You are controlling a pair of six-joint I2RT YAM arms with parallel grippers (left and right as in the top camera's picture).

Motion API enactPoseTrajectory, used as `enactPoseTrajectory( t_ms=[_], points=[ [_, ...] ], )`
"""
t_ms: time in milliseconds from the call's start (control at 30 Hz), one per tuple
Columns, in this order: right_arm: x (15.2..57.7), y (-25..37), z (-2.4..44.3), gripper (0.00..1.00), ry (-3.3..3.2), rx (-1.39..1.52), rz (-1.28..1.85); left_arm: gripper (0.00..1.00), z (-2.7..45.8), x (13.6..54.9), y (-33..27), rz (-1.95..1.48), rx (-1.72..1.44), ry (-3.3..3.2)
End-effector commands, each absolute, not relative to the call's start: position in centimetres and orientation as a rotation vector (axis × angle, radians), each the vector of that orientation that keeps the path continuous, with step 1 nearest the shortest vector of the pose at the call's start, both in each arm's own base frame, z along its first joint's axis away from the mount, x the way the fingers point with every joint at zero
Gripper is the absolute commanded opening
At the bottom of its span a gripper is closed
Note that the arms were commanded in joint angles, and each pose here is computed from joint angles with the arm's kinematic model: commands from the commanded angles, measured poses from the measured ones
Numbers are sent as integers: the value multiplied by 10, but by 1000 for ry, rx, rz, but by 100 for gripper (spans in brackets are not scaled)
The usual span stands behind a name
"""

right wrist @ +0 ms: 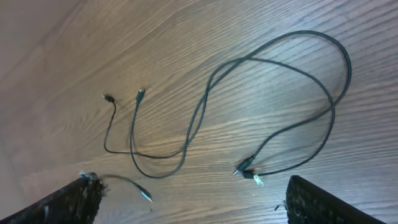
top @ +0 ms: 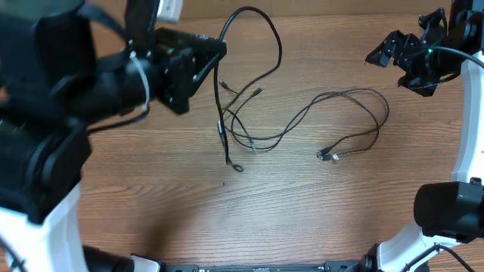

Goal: Untangle cables

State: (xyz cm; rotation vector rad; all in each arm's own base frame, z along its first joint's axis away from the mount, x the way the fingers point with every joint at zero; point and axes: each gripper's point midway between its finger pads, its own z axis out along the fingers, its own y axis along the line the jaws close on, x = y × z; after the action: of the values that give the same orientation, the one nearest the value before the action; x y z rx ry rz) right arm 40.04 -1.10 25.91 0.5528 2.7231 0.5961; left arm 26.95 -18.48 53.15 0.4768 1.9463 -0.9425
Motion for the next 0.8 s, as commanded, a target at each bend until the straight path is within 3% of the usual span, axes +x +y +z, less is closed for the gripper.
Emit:
enactPoseTrajectory(
  t_ms=[0,400,567,767],
  points=[
    [400,-8,258,93,2730,513,605,4,559,232,-175,-986,468,1861],
    [385,24,262,93,2773,229,747,4,628,171,-137,-867,385,1560],
    [386,36,262,95,2779,176,748,4,622,179,-86,-621,124,1579],
    [387,41,263,96,2773,154,748,4,583,208,-19,-229,-188,1712]
  ],
)
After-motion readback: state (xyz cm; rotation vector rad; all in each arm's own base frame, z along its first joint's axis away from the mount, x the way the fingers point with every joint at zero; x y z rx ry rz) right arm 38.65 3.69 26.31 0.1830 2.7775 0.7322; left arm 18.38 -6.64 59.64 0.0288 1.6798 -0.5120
